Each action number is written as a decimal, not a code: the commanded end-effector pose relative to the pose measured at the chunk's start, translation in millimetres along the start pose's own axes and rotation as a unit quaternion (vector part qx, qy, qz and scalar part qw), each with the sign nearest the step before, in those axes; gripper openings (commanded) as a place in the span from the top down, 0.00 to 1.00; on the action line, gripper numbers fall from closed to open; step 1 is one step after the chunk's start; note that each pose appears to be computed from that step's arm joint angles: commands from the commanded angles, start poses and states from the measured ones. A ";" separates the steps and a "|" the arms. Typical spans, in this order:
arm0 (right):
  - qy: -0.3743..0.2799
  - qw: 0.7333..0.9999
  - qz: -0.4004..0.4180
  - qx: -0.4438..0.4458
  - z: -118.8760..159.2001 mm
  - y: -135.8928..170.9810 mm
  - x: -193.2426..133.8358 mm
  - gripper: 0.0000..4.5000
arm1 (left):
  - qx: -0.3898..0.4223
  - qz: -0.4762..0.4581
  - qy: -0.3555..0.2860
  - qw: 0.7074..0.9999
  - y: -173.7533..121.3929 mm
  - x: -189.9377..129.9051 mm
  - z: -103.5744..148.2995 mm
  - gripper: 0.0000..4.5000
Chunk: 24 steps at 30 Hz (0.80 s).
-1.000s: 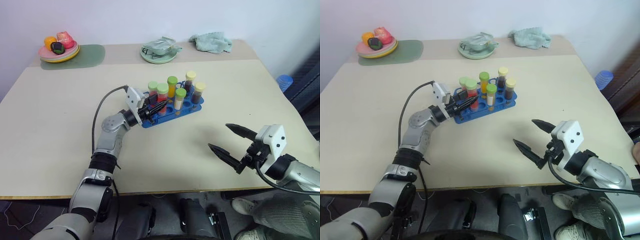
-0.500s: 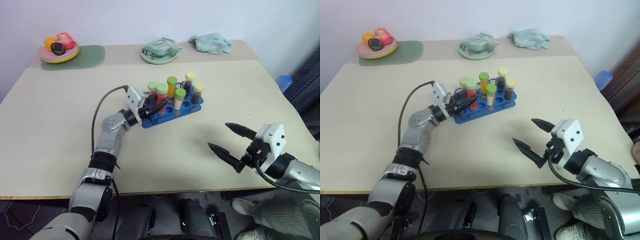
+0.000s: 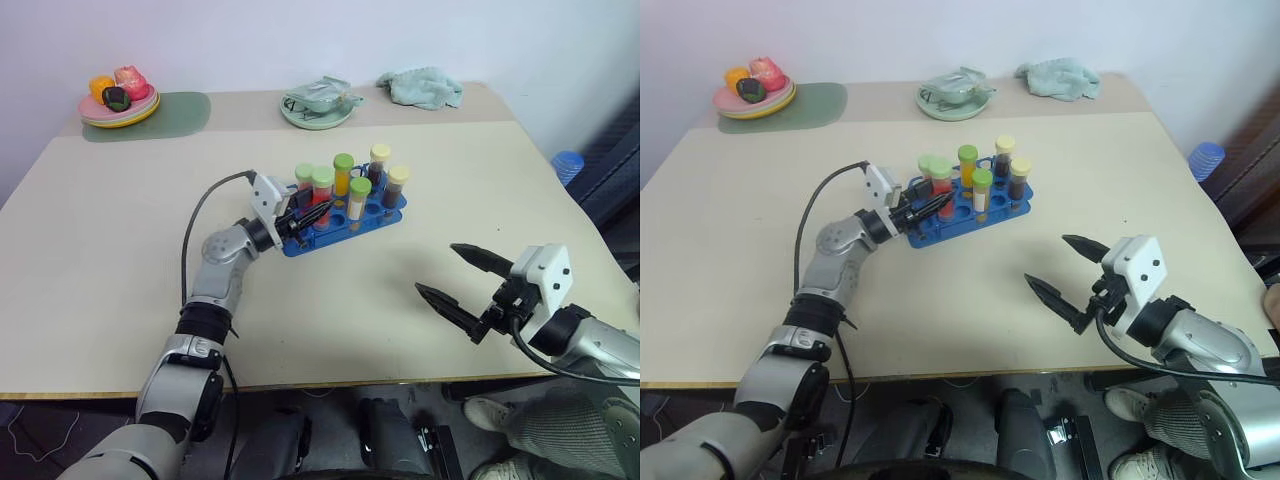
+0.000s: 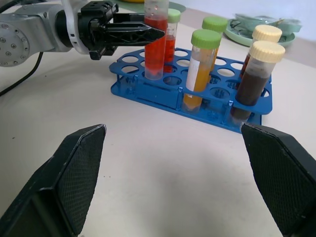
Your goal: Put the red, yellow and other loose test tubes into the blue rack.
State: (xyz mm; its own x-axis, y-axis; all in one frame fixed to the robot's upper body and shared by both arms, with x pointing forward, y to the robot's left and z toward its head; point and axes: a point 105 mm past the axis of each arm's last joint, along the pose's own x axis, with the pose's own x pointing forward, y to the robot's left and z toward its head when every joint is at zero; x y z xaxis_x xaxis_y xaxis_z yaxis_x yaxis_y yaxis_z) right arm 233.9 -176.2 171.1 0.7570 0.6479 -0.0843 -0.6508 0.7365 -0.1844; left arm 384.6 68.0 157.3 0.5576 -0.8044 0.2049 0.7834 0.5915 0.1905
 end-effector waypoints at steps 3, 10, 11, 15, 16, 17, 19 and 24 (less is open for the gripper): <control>-0.018 1.000 0.008 -0.021 14.9 4.4 1.0 0.00 | -0.023 -0.005 0.044 0.999 -3.6 -10.5 -23.1 0.69; -0.018 1.000 0.007 -0.021 16.3 4.0 2.3 0.00 | -0.032 -0.023 0.039 0.998 -10.8 -8.9 -22.0 0.69; -0.019 1.000 0.007 -0.021 16.6 3.9 2.4 0.00 | -0.034 -0.025 0.039 0.998 -11.4 -9.0 -22.0 0.69; -0.019 1.000 0.008 -0.021 17.6 4.9 3.2 0.00 | -0.036 -0.029 0.041 0.998 -12.6 -9.8 -22.3 0.69; -0.019 1.000 0.008 -0.021 17.9 5.2 3.3 0.00 | -0.036 -0.029 0.040 0.998 -12.7 -9.8 -22.2 0.69; -0.019 1.000 0.008 -0.021 18.1 5.3 3.4 0.00 | -0.038 -0.031 0.040 0.998 -13.8 -9.2 -21.8 0.69; -0.019 1.000 0.008 -0.020 18.2 5.7 3.2 0.00 | -0.037 -0.035 0.040 0.998 -15.1 -7.8 -21.5 0.69; -0.018 1.000 0.006 -0.020 16.8 4.5 1.1 0.00 | -0.025 -0.021 0.049 0.998 -9.0 -7.5 -24.1 0.69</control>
State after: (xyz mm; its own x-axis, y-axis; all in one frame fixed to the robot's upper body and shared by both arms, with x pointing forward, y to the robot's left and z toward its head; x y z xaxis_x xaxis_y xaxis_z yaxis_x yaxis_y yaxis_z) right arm 234.5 -170.9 176.9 0.7536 0.6526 -0.0783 -0.6541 0.7329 -0.1868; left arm 378.4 67.6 130.1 0.5447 -0.8317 0.1077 0.8216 0.5550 0.1303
